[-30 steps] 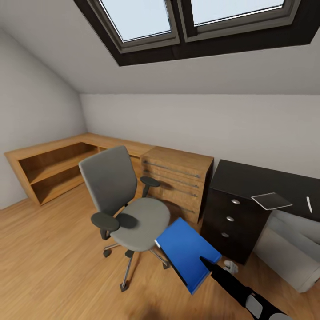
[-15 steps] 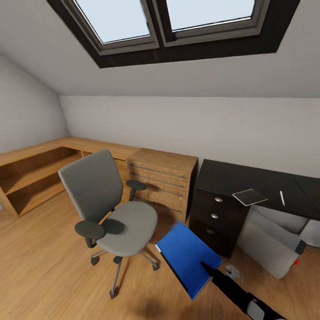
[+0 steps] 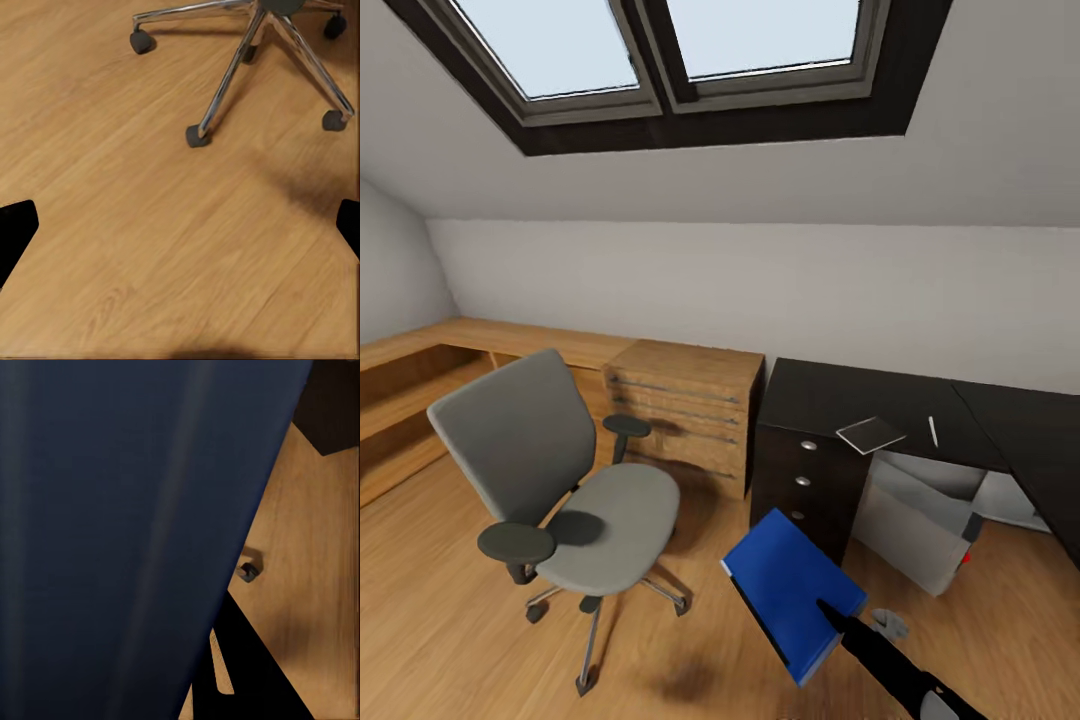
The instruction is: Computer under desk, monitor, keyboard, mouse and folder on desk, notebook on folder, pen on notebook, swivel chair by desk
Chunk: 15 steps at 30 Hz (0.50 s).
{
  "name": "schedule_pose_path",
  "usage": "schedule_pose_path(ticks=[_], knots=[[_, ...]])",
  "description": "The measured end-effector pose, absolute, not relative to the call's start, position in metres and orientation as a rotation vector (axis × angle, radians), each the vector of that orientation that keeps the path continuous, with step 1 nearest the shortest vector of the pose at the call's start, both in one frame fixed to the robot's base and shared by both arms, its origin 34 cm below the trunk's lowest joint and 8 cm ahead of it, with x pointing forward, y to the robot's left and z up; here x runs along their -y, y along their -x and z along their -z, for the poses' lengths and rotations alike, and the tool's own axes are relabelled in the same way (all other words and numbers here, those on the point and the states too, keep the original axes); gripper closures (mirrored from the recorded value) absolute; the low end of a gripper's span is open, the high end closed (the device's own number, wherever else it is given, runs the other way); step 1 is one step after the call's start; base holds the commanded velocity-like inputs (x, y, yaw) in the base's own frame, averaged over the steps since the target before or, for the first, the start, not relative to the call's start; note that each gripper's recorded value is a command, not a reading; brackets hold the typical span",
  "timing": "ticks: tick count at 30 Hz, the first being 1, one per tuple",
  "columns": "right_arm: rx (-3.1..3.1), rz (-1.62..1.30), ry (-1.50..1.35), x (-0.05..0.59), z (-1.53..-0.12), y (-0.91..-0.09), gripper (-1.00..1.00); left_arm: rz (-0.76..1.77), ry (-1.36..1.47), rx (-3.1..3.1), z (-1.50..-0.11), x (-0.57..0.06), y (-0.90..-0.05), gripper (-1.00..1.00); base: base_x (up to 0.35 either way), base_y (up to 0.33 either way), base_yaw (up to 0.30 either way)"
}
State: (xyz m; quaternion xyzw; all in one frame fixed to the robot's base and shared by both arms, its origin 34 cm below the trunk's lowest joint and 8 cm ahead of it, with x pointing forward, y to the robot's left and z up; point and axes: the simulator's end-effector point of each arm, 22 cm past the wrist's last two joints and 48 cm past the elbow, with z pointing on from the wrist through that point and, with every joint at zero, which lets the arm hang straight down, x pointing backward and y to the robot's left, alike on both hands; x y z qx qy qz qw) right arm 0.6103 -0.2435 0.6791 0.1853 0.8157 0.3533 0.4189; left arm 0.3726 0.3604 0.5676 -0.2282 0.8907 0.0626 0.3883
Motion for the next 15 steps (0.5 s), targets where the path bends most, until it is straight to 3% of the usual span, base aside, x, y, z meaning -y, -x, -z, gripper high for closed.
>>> schedule_pose_path(ticks=[15], knots=[[-2.048,-0.878,-0.468,0.245,-0.7,-0.609,1.0,-0.158,0.577,-2.268,-0.589,-0.359,-0.37,-1.0,0.0,0.0,-0.268]])
